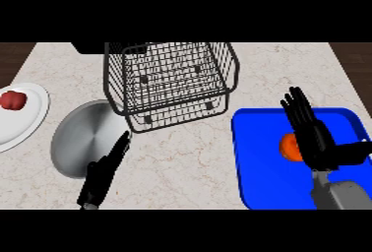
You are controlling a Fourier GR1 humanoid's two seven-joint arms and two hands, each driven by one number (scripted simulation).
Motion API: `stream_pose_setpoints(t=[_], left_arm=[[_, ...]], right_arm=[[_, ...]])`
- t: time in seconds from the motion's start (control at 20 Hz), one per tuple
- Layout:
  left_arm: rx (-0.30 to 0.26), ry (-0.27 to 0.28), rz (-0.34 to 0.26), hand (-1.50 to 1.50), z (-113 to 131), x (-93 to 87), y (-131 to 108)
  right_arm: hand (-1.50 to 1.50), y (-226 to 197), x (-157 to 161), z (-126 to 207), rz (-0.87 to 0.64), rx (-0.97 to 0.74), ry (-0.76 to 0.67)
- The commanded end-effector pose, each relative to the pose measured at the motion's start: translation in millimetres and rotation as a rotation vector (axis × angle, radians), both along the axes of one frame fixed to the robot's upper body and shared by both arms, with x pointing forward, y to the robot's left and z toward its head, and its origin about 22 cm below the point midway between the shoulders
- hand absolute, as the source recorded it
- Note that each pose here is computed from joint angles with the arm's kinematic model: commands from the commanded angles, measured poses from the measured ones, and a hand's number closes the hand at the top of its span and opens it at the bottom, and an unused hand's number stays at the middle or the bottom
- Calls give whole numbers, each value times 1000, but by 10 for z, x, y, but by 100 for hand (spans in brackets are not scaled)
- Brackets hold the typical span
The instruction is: Pick the squash from the tray and place it in the tiered basket
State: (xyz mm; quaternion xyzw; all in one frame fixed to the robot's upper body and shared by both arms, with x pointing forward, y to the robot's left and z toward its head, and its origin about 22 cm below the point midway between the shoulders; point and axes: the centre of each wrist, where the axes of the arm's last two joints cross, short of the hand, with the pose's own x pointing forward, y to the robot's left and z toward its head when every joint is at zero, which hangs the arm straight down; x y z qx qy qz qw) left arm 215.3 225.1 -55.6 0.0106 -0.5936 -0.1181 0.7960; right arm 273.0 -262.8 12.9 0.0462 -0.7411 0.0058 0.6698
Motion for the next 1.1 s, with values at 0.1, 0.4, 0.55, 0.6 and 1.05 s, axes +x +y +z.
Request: stream_pose_setpoints(t=[0.1,0.4,0.55,0.6,1.05], left_arm=[[-55,-82,18,0,360,217,13],[-159,-122,74,0,518,332,117],[-168,-102,6,0,755,558,-9],[-162,-109,15,0,795,643,108],[-170,-104,19,0,673,535,-2]], right_arm=[[150,-516,-260,-46,-66,-103,-248],[-150,-1140,-591,-315,-778,-114,-276],[-150,-1209,-863,-630,-682,-188,-410],[-150,-1219,-965,-645,-628,-243,-434],[-150,-1025,-1475,-362,-571,-746,-214]])
